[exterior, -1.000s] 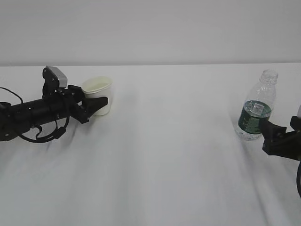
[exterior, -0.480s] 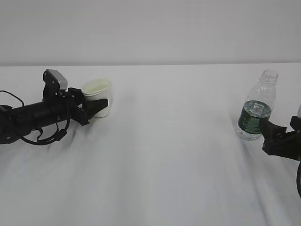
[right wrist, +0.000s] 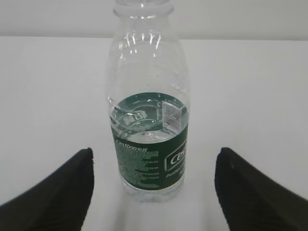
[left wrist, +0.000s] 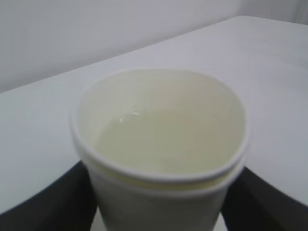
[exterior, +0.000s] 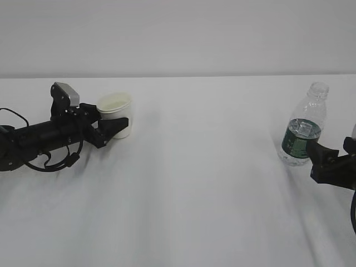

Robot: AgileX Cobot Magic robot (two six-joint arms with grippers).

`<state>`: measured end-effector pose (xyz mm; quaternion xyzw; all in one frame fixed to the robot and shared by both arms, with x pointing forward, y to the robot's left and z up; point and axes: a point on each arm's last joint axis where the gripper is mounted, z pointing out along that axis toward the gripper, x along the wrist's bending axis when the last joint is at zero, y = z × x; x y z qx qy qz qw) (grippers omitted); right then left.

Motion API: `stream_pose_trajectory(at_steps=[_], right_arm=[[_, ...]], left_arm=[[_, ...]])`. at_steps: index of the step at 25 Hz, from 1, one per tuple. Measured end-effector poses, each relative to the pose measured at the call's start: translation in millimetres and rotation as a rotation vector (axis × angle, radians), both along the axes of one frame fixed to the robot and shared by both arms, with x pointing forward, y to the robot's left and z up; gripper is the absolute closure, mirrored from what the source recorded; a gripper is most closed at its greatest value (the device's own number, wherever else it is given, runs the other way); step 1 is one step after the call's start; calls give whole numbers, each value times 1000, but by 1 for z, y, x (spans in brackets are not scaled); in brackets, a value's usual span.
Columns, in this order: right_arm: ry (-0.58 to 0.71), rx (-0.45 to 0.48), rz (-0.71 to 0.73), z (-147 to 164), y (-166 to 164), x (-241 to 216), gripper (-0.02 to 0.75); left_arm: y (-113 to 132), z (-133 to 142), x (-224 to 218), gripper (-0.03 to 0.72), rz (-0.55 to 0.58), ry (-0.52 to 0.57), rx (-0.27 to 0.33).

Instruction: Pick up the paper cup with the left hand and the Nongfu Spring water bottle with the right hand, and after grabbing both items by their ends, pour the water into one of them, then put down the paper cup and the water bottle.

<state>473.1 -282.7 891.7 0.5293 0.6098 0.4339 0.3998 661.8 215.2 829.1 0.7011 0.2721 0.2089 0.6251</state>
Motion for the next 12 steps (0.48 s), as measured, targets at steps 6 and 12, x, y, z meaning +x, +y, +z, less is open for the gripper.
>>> stream_pose_trajectory(at_steps=[6,12], right_arm=[[0,0,0,0,0,0,150],[9,0,0,-2,0,0,150]], left_arm=[[1,0,1,71,22,4,-9],[1,-1,0,62,10,7,-5]])
